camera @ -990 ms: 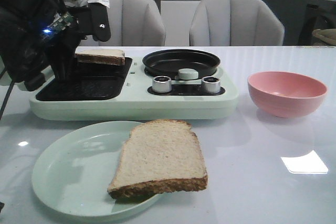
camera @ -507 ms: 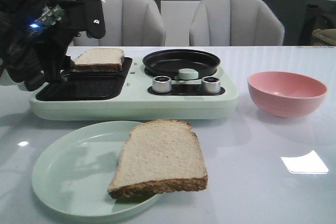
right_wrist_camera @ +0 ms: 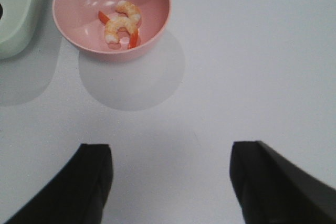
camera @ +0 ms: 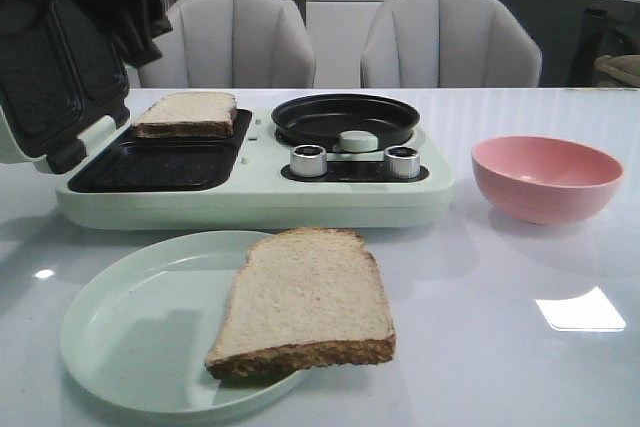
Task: Make breakfast with bread and shrimp
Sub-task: 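Lower the bread onto the farther plate, open left gripper, withdraw, then move the right gripper to the remaining bread slice on the plate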
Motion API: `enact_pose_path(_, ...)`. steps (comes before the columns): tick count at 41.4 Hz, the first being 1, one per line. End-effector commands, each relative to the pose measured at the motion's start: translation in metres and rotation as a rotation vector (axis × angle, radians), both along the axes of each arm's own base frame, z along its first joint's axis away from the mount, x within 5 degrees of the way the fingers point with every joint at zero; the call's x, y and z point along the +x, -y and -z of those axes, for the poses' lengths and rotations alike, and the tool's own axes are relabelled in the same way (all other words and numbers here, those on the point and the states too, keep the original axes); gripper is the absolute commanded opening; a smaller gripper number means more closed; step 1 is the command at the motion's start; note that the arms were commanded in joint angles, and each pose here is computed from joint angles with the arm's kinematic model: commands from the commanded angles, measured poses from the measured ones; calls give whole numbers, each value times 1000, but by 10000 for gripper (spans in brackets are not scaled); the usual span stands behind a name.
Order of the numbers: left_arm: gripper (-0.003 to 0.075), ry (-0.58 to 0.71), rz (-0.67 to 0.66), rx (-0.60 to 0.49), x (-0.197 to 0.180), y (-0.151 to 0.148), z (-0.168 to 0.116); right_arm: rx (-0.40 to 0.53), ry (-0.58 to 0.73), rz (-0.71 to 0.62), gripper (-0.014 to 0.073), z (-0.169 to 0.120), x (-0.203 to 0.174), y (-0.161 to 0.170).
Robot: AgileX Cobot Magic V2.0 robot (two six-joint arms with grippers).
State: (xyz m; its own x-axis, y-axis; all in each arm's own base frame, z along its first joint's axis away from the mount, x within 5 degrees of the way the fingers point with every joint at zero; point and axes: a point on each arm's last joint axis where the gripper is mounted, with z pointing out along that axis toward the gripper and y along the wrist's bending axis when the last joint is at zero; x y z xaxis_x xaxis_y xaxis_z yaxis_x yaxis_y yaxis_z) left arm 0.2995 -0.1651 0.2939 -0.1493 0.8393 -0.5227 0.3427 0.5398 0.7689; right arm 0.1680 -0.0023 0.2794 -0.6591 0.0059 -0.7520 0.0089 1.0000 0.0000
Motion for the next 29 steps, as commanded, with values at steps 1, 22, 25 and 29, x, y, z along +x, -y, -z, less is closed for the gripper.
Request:
enact_pose_path(1,417,-35,-61,-163,-21,-8,-30,-17,102,0,576,-15,5,1)
enact_pose_path(22,417,-474,142,-447,-117,-32,-73,-17,105,0,576,-15,5,1)
enact_pose_path(25,417,-471,182,-488,-132,-41,-79,-17,102,0,576,-15,5,1)
enact_pose_path(29,417,-467,180,-541,-147,-55,-79,-17,100,0,576,-14,5,1)
